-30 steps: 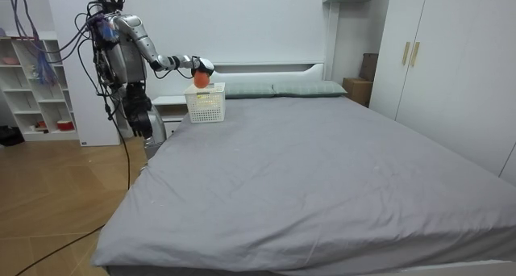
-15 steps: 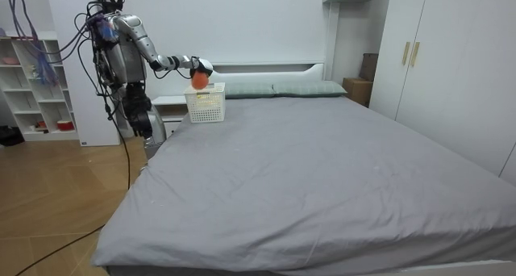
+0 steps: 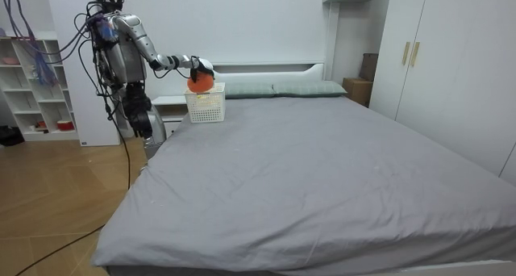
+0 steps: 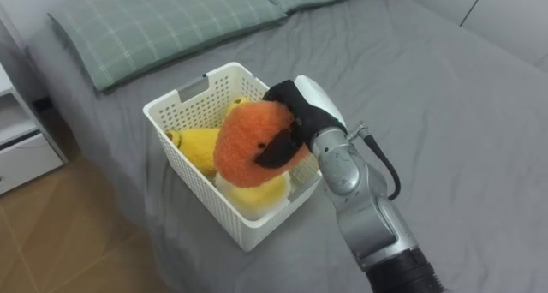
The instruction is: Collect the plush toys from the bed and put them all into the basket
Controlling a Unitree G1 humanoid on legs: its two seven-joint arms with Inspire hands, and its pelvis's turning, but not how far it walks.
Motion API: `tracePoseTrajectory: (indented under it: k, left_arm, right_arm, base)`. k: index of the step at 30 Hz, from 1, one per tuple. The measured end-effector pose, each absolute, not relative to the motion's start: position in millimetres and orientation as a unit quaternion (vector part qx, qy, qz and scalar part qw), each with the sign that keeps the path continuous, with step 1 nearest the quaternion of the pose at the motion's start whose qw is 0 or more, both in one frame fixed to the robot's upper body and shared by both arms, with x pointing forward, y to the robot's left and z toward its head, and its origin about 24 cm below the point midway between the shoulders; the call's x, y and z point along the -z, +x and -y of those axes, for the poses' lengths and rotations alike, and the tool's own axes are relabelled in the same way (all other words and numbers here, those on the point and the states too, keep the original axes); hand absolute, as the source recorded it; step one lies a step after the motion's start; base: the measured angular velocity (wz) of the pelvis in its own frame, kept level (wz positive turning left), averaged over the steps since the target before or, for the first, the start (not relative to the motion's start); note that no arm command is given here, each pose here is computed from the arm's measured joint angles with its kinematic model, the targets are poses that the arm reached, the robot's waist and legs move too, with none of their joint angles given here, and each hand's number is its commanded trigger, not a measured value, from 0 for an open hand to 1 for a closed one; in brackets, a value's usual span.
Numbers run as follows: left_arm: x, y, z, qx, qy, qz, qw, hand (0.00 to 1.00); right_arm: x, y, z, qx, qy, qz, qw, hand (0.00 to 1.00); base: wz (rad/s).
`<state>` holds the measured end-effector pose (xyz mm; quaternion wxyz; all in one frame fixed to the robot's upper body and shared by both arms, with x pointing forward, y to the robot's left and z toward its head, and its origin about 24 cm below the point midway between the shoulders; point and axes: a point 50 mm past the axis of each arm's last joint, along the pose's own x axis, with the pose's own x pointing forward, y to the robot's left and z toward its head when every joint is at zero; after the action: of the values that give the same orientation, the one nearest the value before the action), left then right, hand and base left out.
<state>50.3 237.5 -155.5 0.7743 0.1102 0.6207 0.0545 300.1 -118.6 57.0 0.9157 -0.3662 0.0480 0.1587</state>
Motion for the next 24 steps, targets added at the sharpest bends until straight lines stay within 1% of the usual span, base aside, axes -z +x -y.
tracePoseTrajectory:
  k: [24]
  left_arm:
    - [155.6,50.8,-237.1,-0.054,0.110,-0.621,0.774,0.00]
  right_arm:
    - [-56.0,300.2,118.8,-0.158,-0.369,-0.050,0.914,0.00]
  base:
    - [0.00]
